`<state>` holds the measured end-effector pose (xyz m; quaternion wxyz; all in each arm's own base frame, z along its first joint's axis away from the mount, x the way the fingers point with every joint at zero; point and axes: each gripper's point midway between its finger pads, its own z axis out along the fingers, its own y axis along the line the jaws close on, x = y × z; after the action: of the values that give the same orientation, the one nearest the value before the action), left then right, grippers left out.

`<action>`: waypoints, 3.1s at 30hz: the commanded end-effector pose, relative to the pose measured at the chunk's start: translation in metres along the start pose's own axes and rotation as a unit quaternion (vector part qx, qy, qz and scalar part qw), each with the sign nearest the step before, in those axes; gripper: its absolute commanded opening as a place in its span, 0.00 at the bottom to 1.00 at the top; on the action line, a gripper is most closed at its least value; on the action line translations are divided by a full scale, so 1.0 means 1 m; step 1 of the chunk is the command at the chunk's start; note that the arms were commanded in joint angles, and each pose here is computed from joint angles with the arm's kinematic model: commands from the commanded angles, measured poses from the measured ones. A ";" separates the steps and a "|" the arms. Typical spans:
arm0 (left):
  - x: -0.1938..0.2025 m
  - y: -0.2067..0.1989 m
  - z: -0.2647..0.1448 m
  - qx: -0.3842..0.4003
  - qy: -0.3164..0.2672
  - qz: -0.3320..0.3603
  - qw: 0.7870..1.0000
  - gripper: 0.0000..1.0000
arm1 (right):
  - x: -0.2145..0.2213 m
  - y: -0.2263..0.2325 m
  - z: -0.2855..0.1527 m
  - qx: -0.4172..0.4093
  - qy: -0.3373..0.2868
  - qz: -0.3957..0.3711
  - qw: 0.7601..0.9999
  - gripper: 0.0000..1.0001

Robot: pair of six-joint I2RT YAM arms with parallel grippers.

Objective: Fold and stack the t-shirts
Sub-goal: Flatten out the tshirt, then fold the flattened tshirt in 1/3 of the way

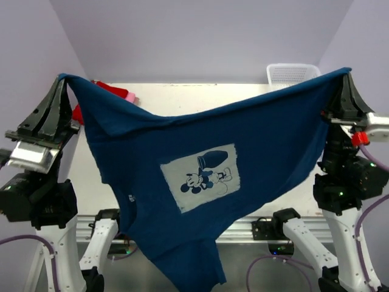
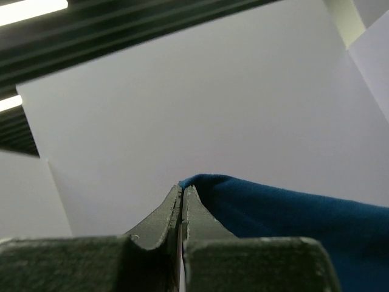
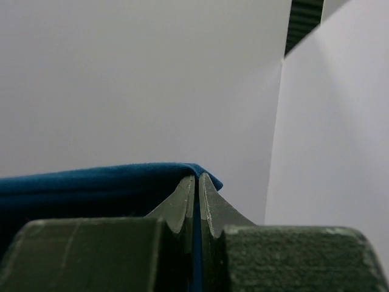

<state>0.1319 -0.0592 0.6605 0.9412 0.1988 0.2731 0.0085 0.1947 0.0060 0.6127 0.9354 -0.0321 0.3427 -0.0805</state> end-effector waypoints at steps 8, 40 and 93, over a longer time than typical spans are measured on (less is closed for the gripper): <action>0.324 -0.030 -0.108 -0.095 0.316 -0.128 0.935 0.00 | 0.320 0.063 -0.096 0.060 0.399 0.011 0.915 0.00; 0.080 -0.020 -0.056 -0.029 0.117 -0.070 0.990 0.00 | 0.078 0.016 -0.078 0.007 0.112 0.056 0.992 0.00; 0.665 -0.082 -0.117 -0.044 0.475 -0.278 0.834 0.00 | 0.628 0.118 -0.096 0.045 0.560 -0.092 0.822 0.00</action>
<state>0.6159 -0.0043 0.1819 0.6520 0.0417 0.7443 -0.1382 0.6104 0.0163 0.1143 0.5622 0.0274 0.8066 -0.1806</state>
